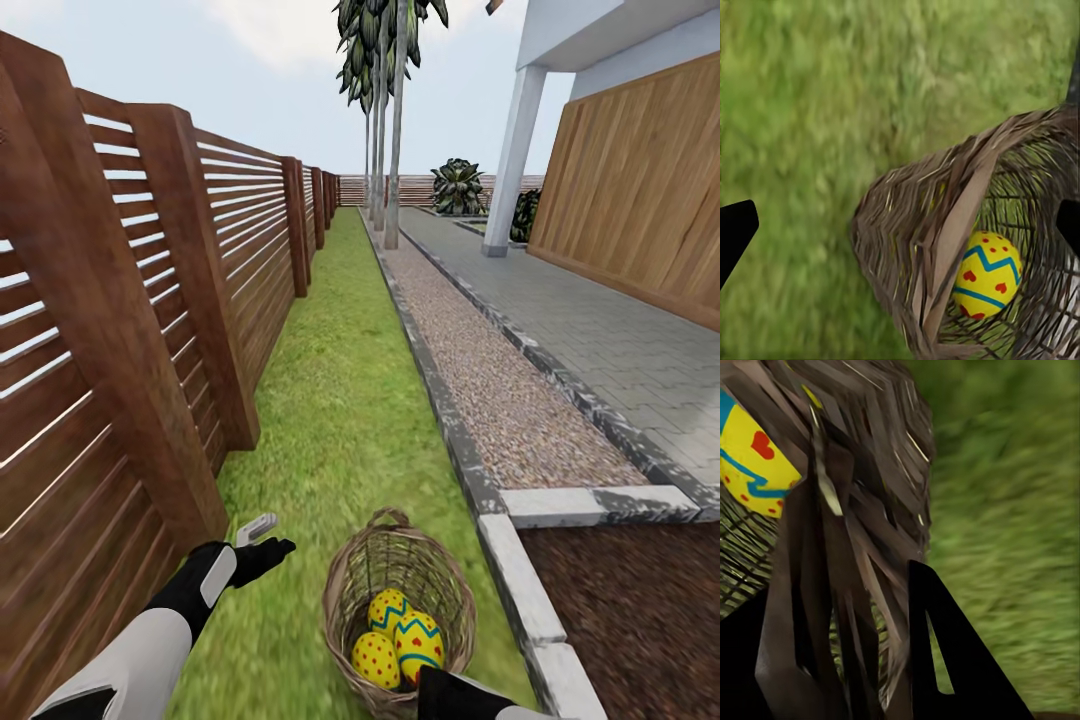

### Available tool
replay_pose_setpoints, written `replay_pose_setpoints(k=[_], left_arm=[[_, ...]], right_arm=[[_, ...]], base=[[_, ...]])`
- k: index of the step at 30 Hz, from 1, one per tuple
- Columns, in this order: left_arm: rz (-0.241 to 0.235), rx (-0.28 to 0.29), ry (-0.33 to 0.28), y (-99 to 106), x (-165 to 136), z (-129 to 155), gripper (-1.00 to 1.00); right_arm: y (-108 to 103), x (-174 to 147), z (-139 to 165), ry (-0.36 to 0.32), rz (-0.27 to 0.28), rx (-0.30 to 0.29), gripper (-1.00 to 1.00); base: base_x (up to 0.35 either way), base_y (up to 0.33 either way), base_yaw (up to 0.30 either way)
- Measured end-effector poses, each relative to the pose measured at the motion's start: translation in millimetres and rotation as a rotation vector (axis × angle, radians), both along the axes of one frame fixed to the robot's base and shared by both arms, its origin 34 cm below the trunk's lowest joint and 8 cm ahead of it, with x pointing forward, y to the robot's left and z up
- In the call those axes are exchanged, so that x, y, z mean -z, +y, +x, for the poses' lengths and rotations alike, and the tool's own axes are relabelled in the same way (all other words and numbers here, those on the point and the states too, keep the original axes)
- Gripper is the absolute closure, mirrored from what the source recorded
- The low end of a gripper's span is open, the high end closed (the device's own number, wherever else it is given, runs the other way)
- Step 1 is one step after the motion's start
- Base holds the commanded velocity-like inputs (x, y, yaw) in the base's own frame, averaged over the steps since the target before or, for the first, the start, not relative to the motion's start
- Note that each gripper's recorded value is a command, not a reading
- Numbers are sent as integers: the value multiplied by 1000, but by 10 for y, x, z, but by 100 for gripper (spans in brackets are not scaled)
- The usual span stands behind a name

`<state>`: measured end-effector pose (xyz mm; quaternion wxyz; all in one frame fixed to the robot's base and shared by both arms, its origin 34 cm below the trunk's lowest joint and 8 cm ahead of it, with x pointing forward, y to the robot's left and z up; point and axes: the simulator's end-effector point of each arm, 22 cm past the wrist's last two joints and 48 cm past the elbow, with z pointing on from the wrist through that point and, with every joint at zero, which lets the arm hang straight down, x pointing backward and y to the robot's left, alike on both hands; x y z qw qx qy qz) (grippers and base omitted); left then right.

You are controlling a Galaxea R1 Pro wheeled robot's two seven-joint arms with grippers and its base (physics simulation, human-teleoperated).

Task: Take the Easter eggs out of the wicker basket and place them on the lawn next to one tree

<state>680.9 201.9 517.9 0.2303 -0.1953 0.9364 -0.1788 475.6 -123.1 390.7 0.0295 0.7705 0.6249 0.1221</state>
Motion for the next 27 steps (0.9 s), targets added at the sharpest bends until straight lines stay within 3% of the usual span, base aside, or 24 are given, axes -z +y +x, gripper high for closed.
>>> replay_pose_setpoints(k=[12,13,14,15,17,18,27], left_arm=[[4,-4,2,17,-228,29,-100],[7,-6,-1,27,-249,39,-100],[8,-6,-2,30,-270,41,-100],[9,-6,-1,32,-286,44,-100],[10,-6,-1,34,-324,47,-100],[10,-6,-1,34,-342,49,-100],[11,-5,-2,35,-512,69,-100]], right_arm=[[3,-239,43,-1,3,5,100],[-69,-258,78,-27,-57,-121,100],[-66,-279,81,-32,-69,-163,100],[-57,-292,58,-16,-51,-107,100],[-59,-331,66,-22,-61,-140,100],[-67,-348,65,-17,-58,-118,100],[-111,-512,73,-11,-80,-121,100]], base=[[0,0,0],[0,0,0],[0,0,0],[0,0,0],[0,0,0],[0,0,0],[0,0,0]])
